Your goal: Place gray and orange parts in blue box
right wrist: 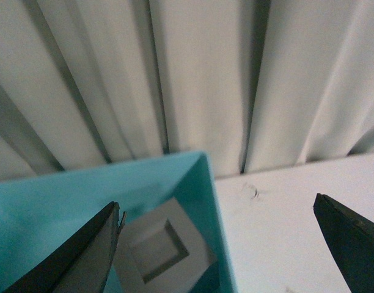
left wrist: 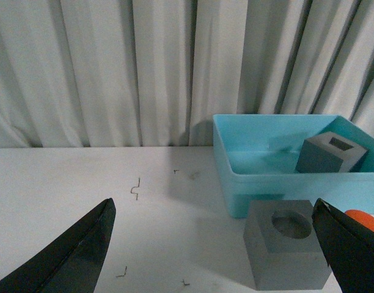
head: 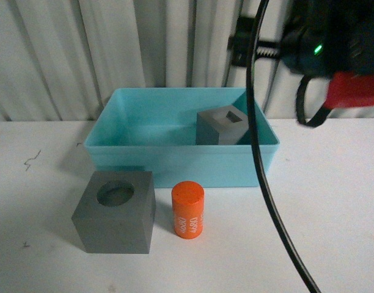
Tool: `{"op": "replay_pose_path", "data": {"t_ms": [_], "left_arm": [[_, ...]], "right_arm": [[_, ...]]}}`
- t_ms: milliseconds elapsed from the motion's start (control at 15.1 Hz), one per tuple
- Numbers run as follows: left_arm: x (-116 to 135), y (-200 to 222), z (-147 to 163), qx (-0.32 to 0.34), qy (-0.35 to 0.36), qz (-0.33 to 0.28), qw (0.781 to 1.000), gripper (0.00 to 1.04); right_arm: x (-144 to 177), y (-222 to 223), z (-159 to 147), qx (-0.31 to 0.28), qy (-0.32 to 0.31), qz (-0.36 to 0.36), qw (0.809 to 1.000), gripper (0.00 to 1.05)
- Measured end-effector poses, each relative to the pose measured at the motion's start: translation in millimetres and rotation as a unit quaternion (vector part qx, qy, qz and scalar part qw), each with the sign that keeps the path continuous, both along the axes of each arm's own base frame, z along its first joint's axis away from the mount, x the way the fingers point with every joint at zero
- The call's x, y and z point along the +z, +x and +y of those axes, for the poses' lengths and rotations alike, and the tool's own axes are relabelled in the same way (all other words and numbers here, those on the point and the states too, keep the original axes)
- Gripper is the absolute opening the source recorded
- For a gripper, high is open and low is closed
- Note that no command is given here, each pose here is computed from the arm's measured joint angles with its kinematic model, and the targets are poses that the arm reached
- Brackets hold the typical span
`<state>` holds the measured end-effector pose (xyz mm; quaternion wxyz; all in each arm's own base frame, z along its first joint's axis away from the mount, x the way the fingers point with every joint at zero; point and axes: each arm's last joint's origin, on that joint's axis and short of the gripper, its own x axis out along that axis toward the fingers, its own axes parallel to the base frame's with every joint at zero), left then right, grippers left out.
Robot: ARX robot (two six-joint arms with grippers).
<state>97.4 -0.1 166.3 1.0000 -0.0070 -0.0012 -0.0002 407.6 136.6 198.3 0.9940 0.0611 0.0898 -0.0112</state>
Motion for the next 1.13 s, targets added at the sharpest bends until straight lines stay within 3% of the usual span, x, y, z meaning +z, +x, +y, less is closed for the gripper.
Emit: {"op": "replay_pose_path", "data": {"t_ms": [66,132,199,331,397,464,596,728,927,1126], "left_arm": [[0.0,0.0,0.0,0.000,0.000,0.000,1.000,0.98],[0.0,0.0,0.0,0.000,0.000,0.000,1.000,0.98],[0.0,0.0,0.0,0.000,0.000,0.000,1.000,0.98],[0.0,0.0,0.0,0.000,0.000,0.000,1.000,0.98],[0.0,0.0,0.0,0.000,0.000,0.000,1.000,0.98],[0.1,0.0,-0.1,-0.001,0.000,0.000,1.000,0.98],[-0.4,0.0,0.3,0.002,0.000,0.002,1.000,0.98],[0.0,0.0,0.1,0.001,0.000,0.000,1.000,0.98],[-0.1,0.0,0.1,0.001,0.000,0.000,1.000,0.98],[0.0,0.0,0.1,0.001,0.000,0.000,1.000,0.98]], "right_arm": [[33.3,-44.7,-13.7,-0.006,0.008,-0.026,1.000,0.98],[33.0,-99.1,-27.6,-0.029,0.018,0.015,0.999,0.98],[0.1,-158.4,-34.2,-0.053,0.009,0.100,0.994,0.98],[-39.5,-222.0,-40.7,-0.067,0.002,0.195,0.979,0.98],[-46.8,-233.0,-44.1,-0.067,0.029,0.191,0.979,0.97],[-49.4,-225.7,-48.0,-0.049,0.072,0.111,0.990,0.88],[-58.7,-245.0,-73.7,-0.005,0.024,0.009,1.000,0.67],[-31.3,-252.2,-91.1,0.004,-0.021,-0.095,0.995,0.41],[-38.1,-264.2,-107.6,0.010,-0.055,-0.075,0.996,0.05],[-31.9,-272.6,-118.1,0.008,-0.058,-0.089,0.994,0.02]]}}
